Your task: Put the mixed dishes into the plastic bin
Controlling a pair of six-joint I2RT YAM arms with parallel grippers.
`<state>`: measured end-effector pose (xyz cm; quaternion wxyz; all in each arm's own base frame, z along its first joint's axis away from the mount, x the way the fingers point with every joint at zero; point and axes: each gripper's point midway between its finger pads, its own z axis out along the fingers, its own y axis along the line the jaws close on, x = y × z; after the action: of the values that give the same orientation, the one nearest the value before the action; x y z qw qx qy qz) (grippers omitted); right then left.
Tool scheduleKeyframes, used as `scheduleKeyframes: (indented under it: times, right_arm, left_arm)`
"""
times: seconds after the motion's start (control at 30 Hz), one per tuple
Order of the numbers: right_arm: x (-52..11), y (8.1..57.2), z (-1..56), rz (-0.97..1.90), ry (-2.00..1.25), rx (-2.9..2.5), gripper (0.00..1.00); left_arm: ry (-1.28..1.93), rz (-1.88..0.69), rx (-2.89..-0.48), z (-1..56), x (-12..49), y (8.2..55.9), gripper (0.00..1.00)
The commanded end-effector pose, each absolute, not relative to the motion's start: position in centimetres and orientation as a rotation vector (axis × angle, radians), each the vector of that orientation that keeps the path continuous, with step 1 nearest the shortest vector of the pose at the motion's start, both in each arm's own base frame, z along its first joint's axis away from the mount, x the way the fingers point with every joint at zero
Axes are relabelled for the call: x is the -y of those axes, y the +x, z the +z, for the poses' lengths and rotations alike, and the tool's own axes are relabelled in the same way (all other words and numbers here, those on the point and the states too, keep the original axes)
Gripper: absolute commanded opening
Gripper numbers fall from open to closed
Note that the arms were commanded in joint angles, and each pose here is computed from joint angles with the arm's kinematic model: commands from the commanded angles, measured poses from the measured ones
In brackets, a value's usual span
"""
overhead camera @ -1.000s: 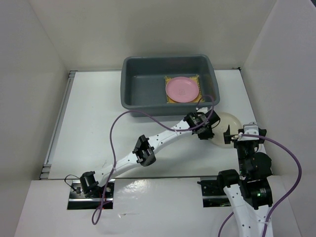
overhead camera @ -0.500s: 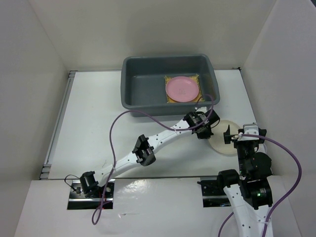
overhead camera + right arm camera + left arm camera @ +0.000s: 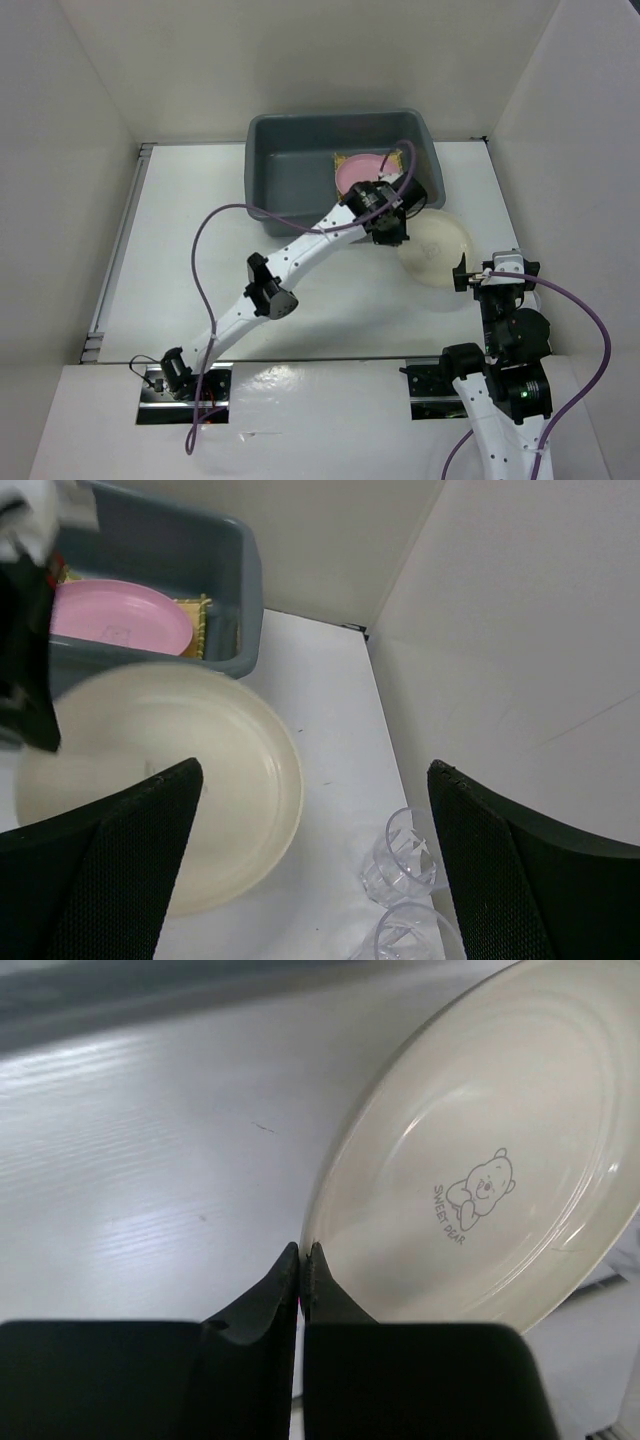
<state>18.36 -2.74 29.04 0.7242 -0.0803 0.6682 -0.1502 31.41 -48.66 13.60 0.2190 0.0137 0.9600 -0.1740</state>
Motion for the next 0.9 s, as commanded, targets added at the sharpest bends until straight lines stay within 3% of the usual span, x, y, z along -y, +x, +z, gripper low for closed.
scheduleKeyframes:
  times: [0.0, 0.17, 0.33, 0.53, 0.87]
  right_arm:
    - [2.7, 18.4, 30.2, -0.317, -0.147, -1.428, 0.97]
    - [2.7, 18.4, 30.2, -0.317, -0.147, -1.428, 0.97]
    - [2.7, 18.5, 29.8, -0.318, -0.15, -1.437, 0.97]
    - [2.3, 18.6, 29.8, -0.3, -0.163, -1.435, 0.97]
    - [1.8, 18.8, 29.8, -0.28, -0.178, -1.434, 0.97]
  left_arm:
    - [0.119, -0.599, -2.498, 23.2, 46.9, 31.0, 0.0]
    - [0.117, -0.818, -2.357, 31.7, 43.2, 33.4, 0.0]
    - [-0.039, -0.828, -2.289, 33.9, 35.5, 41.0, 0.0]
    - [-0.158, -0.786, -2.268, 29.8, 31.4, 49.2, 0.0]
    - [-0.187, -0.861, -2.272, 20.8, 34.2, 55.6, 0.0]
